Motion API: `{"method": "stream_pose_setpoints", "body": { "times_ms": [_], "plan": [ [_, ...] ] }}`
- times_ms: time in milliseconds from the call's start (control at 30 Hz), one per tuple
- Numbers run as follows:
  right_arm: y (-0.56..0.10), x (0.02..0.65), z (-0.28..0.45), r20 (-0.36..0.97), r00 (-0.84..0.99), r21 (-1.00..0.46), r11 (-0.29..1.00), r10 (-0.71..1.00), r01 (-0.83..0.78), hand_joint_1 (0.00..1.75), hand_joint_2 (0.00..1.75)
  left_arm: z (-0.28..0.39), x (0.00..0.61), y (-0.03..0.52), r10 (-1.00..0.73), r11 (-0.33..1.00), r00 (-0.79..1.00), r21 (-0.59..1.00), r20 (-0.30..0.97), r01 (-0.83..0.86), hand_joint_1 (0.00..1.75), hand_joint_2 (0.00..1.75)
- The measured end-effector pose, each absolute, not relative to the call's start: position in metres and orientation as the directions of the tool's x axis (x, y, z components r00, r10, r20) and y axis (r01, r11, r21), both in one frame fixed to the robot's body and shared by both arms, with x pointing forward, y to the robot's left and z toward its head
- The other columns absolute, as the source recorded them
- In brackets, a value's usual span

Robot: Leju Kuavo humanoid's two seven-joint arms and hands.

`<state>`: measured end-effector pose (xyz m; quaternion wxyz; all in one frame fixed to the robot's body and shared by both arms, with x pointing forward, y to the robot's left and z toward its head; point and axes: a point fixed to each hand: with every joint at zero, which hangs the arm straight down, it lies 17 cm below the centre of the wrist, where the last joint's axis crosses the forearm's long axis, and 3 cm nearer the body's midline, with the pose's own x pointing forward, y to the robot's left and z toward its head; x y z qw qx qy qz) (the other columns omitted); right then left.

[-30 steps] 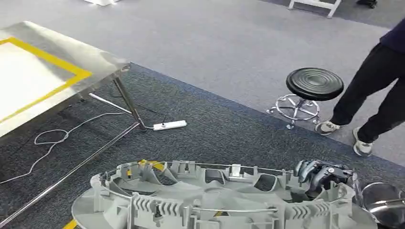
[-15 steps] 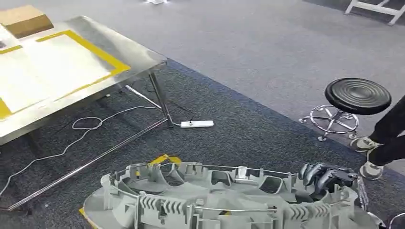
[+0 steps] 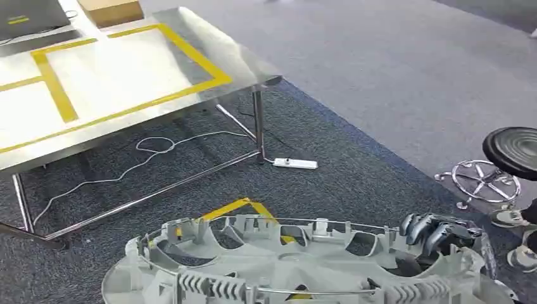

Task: Take the parts from the cabinet and place them on the table.

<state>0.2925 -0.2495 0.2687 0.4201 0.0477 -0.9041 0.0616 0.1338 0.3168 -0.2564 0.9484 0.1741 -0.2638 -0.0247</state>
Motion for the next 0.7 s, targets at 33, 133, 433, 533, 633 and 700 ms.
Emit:
{"method": "stream_pose_setpoints", "body": {
  "times_ms": [33, 133, 433, 533, 633, 700],
  "plan": [
    [-0.251, 0.293, 0.269, 0.767, -0.641, -0.078, 0.987, -0.029, -0.138, 1.75, 1.75, -0.256, 0.135, 0.321, -0.136, 0.935, 0.862, 0.351, 0.488, -0.051, 0.00, 1.75],
    [-0.251, 0.295, 0.267, 0.774, -0.633, -0.109, 0.983, -0.009, -0.147, 1.75, 1.75, -0.256, 0.135, 0.320, -0.132, 0.935, 0.862, 0.350, 0.489, -0.055, 0.00, 1.75],
    [-0.251, 0.297, 0.275, 0.758, -0.652, -0.144, 0.978, 0.012, -0.150, 1.75, 1.75, -0.250, 0.155, 0.299, -0.122, 0.950, 0.827, 0.305, 0.549, -0.062, 0.00, 1.75],
    [-0.250, 0.298, 0.277, 0.754, -0.657, -0.145, 0.978, 0.010, -0.151, 1.75, 1.75, -0.250, 0.156, 0.294, -0.119, 0.952, 0.826, 0.299, 0.551, -0.062, 0.00, 1.75],
    [-0.251, 0.297, 0.278, 0.752, -0.659, -0.143, 0.978, 0.009, -0.151, 1.75, 1.75, -0.245, 0.169, 0.287, -0.158, 0.953, 0.801, 0.303, 0.577, -0.030, 0.00, 1.75],
    [-0.250, 0.299, 0.279, 0.752, -0.659, -0.144, 0.978, 0.008, -0.153, 1.75, 1.75, -0.245, 0.168, 0.285, -0.187, 0.948, 0.803, 0.318, 0.566, -0.003, 0.00, 1.75]
  ]
}}
